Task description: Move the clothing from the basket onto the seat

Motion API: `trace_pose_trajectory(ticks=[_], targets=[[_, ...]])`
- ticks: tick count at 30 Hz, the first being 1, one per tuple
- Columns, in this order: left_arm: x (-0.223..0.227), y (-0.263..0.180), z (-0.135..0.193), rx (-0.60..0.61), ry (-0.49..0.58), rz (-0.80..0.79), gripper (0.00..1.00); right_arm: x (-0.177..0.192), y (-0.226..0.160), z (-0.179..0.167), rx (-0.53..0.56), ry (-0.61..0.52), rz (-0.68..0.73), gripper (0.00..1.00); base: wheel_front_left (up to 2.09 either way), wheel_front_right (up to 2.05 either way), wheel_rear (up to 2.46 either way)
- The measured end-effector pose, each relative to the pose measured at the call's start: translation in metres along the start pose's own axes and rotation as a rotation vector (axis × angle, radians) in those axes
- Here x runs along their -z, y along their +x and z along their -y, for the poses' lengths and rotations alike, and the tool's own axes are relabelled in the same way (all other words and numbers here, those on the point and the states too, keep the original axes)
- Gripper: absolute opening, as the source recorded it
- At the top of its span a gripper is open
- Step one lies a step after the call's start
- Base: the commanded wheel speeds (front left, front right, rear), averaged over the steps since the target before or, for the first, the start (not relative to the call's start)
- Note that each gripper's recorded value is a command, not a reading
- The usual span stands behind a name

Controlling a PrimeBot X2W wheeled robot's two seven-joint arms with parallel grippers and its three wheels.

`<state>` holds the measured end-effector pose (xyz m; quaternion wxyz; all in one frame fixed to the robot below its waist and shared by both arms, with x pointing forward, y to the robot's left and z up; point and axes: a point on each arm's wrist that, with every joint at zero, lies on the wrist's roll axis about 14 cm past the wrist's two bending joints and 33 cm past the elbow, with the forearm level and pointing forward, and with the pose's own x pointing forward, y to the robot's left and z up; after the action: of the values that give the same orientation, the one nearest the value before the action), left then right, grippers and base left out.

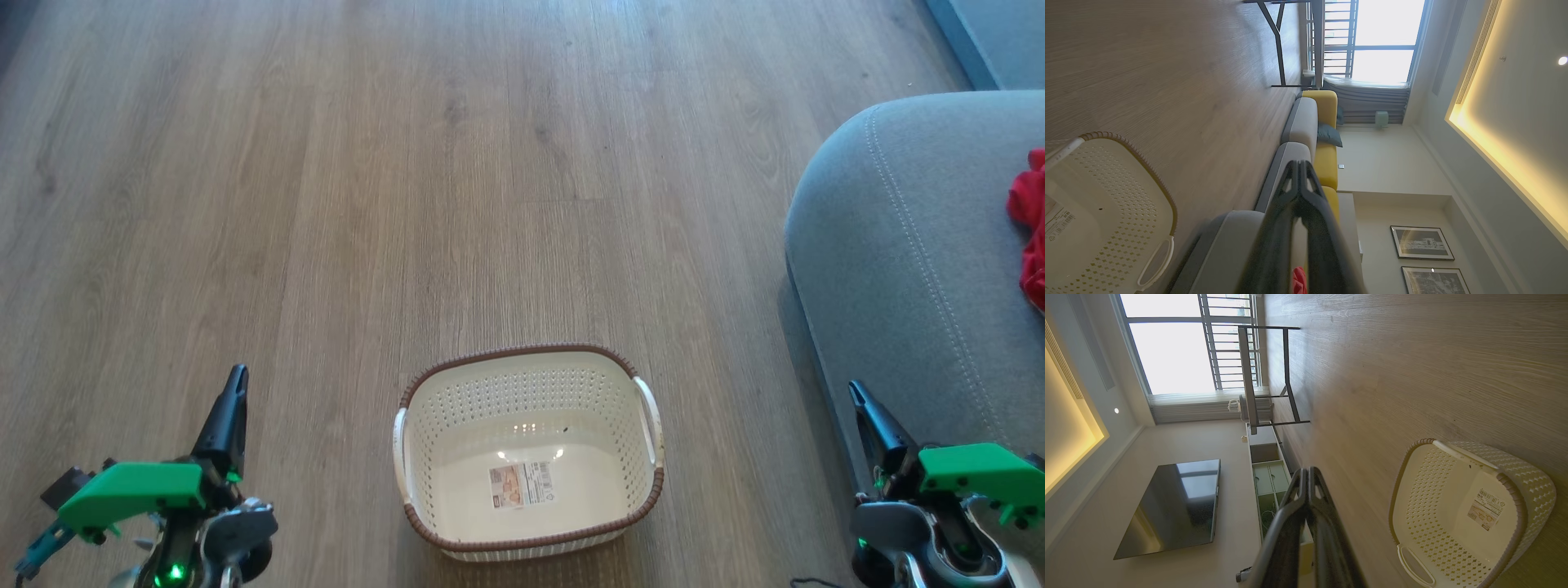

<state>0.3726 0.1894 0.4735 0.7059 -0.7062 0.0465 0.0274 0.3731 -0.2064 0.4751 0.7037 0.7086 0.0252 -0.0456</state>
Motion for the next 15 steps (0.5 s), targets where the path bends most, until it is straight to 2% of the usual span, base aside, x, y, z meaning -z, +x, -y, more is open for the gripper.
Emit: trace_pose_trajectory(ticks=[15], targets=[[0.0,0.0,0.0,0.0,0.0,0.0,0.0,0.0,0.0,0.0,0.0,0.0,0.0,0.0,0.0,0.0,0.0]])
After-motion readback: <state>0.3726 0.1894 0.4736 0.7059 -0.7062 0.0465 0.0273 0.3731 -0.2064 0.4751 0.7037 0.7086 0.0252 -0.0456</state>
